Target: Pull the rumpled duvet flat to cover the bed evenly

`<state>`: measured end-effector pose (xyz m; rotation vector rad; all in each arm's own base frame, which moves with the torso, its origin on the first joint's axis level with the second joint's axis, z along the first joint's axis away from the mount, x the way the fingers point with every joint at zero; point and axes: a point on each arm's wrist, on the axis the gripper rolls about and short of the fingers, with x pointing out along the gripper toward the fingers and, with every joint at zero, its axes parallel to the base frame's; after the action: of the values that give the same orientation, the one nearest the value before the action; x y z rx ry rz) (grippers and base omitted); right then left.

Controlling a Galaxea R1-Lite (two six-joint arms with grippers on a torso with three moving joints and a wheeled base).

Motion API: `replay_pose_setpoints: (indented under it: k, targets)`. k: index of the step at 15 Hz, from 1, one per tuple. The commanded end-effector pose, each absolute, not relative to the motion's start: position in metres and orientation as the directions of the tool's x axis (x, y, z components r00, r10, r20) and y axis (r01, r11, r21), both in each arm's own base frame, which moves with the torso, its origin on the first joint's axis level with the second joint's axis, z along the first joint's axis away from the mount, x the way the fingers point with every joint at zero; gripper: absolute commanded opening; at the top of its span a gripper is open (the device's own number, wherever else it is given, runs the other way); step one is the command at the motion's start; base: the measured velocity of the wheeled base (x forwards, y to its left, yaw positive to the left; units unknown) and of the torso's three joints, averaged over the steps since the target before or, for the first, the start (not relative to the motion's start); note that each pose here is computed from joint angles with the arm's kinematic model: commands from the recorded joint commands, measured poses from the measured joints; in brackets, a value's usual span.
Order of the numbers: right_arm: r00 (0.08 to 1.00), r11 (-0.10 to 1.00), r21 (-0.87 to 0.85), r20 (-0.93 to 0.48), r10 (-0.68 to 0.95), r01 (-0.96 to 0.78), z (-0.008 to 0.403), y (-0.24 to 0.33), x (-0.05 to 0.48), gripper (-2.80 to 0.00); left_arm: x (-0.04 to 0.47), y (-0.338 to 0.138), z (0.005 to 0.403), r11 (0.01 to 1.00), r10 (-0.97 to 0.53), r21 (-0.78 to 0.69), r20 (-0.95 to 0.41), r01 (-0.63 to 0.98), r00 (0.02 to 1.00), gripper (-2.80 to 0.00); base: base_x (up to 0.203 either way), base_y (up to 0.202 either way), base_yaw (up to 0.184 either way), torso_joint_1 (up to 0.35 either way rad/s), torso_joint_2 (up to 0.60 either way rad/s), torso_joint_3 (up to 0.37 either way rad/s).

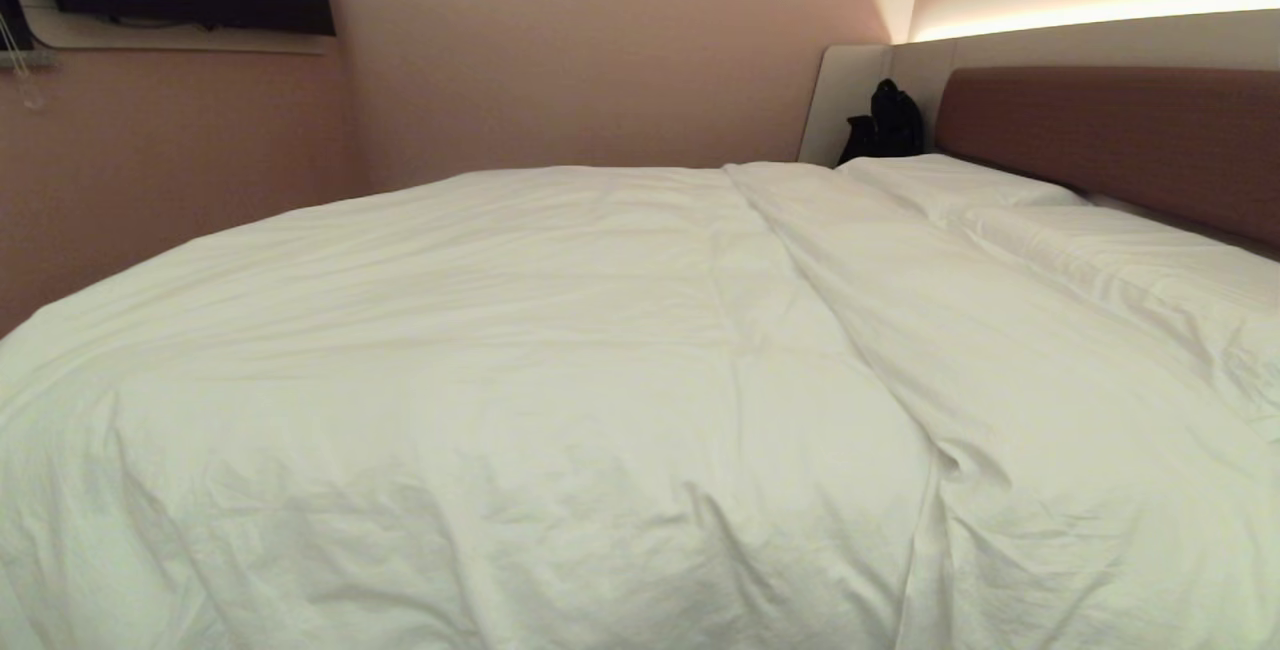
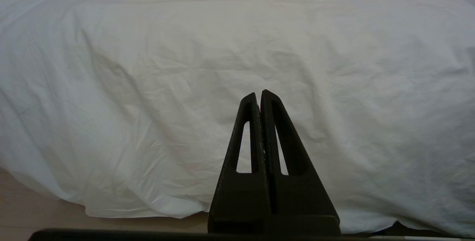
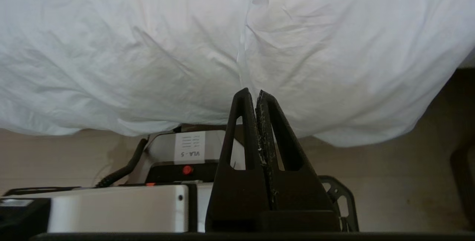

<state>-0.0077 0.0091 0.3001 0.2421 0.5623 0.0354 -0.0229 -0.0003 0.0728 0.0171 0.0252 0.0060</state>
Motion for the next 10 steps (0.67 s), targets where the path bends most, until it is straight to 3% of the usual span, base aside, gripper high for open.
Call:
replay_pose_setpoints:
  k: [1, 6, 10]
  targets:
    - [0.926, 0.987, 0.159, -0.368, 0.084, -0.026, 0.302, 0.012, -0.017, -2.80, -0.023, 0.000, 0.073, 1.000, 0.006, 0.017, -0.026, -0.006, 1.000, -2.80, 0.000, 0.000, 0.000, 0.000, 0.00, 0.000]
    - [0.947, 0.988, 0.124, -0.294, 0.128, -0.095, 0.292, 0.014, -0.036, -2.80, -0.023, 0.000, 0.073, 1.000, 0.006, 0.017, -0.026, -0.006, 1.000, -2.80, 0.000, 0.000, 0.000, 0.000, 0.00, 0.000]
    - [0.969, 0.981, 0.070, -0.156, 0.190, -0.181, 0.275, 0.015, -0.068, -2.80, -0.023, 0.000, 0.073, 1.000, 0.006, 0.017, -0.026, -0.006, 1.000, -2.80, 0.000, 0.000, 0.000, 0.000, 0.00, 0.000]
